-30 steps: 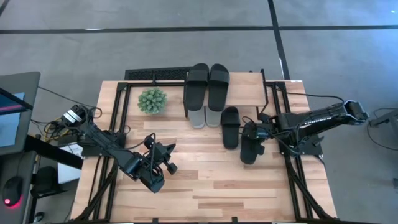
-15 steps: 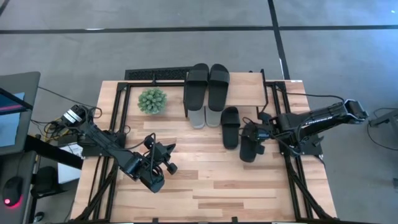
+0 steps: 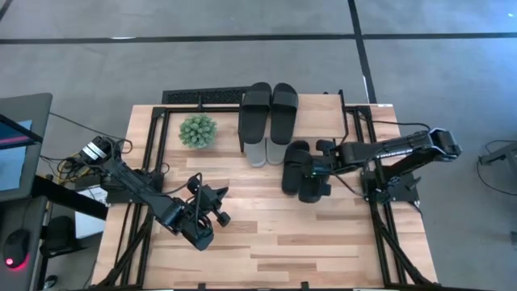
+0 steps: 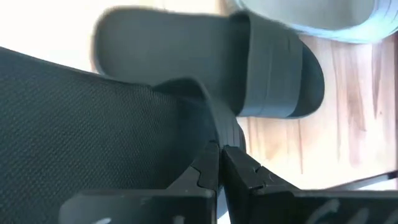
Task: Pick and place slides into the shelf
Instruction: Put the black slide under the shelf
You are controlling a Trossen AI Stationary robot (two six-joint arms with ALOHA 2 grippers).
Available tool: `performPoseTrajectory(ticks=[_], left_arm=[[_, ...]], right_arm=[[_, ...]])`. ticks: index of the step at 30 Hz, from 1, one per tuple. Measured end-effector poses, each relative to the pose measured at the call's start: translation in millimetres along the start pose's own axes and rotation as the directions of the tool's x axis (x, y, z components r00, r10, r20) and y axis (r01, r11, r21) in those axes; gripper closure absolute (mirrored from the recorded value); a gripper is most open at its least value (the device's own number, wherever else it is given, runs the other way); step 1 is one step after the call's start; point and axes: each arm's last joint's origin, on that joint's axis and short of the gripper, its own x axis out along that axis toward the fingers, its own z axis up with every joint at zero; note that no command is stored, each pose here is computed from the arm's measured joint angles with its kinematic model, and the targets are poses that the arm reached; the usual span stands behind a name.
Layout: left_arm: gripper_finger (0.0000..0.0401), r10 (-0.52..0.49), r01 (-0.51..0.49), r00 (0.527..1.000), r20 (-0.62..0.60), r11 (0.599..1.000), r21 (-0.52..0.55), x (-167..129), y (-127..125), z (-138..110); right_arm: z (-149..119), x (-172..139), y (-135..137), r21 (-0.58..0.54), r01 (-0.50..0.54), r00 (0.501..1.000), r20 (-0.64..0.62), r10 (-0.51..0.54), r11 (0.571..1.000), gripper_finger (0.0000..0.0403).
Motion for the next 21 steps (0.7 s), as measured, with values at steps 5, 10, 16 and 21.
performPoseTrajectory(ticks=[5, 10, 16, 21], left_arm=[[0.0401, -0.018, 0.018, 1.000, 0.003, 0.999, -0.029, -1, -3, 0], [0.0401, -0.022, 0.022, 1.000, 0.007, 0.999, -0.029, -2, -4, 1], [0.0401, -0.022, 0.022, 1.000, 0.007, 0.999, -0.026, -1, -4, 1], [0.0401, -0.019, 0.019, 1.000, 0.013, 0.999, -0.026, -1, -4, 1]], right_arm=[[0, 9, -7, -0.079, 0.012, 0.999, -0.031, -0.015, 0.997, 0.0403], [1, 12, -13, -0.161, 0.018, 1.000, -0.019, -0.021, 0.987, 0.0403], [0, 12, -14, -0.249, 0.061, 0.997, -0.028, -0.070, 0.967, 0.0403], [-2, 16, -19, -0.247, 0.067, 0.996, -0.042, -0.080, 0.967, 0.0403]])
